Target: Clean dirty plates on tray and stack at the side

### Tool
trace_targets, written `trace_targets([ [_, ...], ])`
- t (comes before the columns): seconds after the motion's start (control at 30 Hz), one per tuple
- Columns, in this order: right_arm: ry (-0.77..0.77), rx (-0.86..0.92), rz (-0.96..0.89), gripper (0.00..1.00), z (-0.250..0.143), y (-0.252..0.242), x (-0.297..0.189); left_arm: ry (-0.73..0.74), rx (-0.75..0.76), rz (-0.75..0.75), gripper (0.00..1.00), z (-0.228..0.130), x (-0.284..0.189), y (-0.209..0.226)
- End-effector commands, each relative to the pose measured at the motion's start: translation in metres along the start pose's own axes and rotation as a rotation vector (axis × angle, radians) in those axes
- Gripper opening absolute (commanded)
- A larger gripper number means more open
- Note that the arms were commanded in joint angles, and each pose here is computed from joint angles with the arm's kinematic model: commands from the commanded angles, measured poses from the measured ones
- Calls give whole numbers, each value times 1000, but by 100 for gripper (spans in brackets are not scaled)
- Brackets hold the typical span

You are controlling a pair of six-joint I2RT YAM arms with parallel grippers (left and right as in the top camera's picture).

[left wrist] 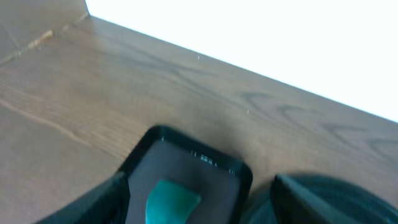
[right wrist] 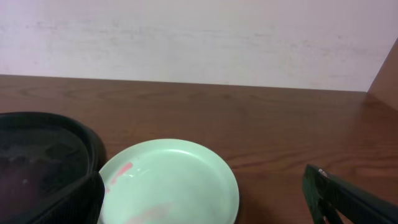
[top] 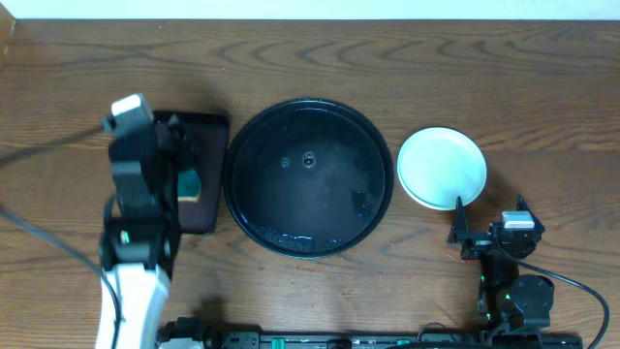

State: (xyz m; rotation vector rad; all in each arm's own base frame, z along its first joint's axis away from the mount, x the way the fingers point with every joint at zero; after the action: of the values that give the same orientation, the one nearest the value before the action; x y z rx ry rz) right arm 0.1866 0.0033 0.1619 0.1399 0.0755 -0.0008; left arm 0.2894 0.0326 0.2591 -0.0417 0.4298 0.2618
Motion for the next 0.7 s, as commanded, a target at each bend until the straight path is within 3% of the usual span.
trace_targets([
  [0.0,-4,-11,-3,99,0,-1,0,-57,-19,-6,73,-29,-14,5],
  [0.3,-4,-11,-3,99,0,-1,0,-327,130,-127,73,-75,-45,2],
  [0.67,-4,-11,-3,99,0,-1,0,-380,158,-122,73,-125,-47,6],
])
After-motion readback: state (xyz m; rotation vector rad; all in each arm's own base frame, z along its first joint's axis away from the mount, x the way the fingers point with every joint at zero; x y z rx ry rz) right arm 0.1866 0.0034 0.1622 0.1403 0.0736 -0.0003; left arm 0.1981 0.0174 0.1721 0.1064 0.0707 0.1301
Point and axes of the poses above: each gripper's point midway between its finger pads, its own x axis out along the fingers, its own y axis along the line the jaws close on, z = x × y, the point moved 6 cm from there along -x, back along the fingers, and after that the axes turned 11 degrees about x, right-handed, at the moved point
